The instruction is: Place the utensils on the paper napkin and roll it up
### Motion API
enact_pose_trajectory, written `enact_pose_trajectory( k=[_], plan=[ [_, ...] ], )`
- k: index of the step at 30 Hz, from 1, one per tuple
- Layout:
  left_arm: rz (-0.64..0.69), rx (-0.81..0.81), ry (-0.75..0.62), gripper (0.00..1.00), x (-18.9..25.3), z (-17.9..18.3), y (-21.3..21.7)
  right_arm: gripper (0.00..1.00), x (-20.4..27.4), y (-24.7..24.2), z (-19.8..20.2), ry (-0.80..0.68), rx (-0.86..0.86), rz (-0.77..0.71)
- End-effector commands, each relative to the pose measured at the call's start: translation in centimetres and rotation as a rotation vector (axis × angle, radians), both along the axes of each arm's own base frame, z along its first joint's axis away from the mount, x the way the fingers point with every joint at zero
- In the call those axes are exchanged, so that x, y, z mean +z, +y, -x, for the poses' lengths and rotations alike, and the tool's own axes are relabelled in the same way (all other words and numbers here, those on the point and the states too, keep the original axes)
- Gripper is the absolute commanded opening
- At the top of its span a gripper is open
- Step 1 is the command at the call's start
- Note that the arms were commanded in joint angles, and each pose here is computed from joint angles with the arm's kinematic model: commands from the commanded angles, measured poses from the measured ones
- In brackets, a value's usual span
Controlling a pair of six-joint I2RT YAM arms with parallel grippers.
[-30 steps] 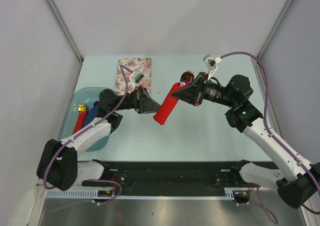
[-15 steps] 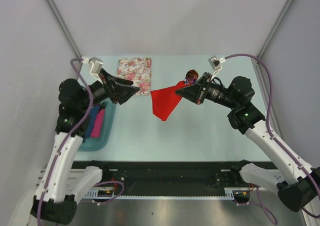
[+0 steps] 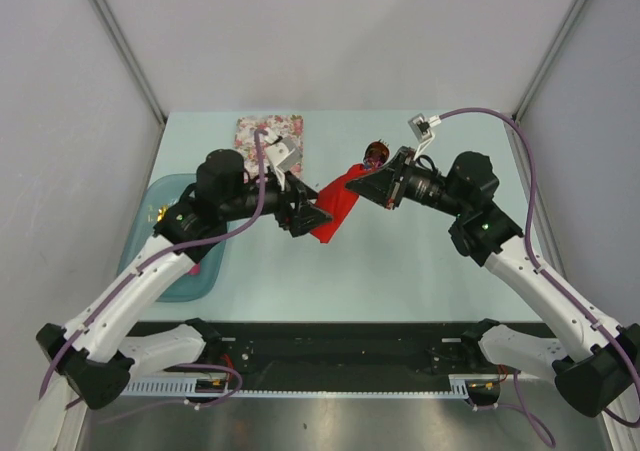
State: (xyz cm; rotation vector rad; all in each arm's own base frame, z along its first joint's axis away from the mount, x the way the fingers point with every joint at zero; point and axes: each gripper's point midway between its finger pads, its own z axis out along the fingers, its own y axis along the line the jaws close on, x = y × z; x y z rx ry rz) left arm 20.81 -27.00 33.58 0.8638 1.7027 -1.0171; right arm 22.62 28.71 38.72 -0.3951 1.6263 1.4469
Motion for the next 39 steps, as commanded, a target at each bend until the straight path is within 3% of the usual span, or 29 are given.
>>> enact_pose_trajectory(
  k=[1, 13, 25, 34, 39],
  plan=[
    [0.014, -0.089, -0.017, 0.73, 1.1, 1.1, -1.0, 0.00, 2.6, 0.0, 0.7, -0.083, 0.009, -0.044],
    [0.169, -0.346, 0.118, 0.65, 1.6, 5.6, -2.8, 0.00, 2.3, 0.3, 1.0, -0.091, 0.030, -0.038],
    [0.292, -0.429, 0.279, 0.38, 2.3, 6.9, -3.7, 0.00, 2.5, 0.9, 2.2, -0.128, 0.081, -0.041],
    [0.361, -0.405, 0.408, 0.42, 1.7, 6.3, -3.1, 0.00, 2.6, 1.2, 3.0, -0.124, 0.133, -0.057],
    [0.389, -0.422, 0.404, 0.32, 2.3, 6.9, -2.8, 0.00, 2.2, 1.6, 3.2, -0.110, 0.163, -0.061]
  ],
)
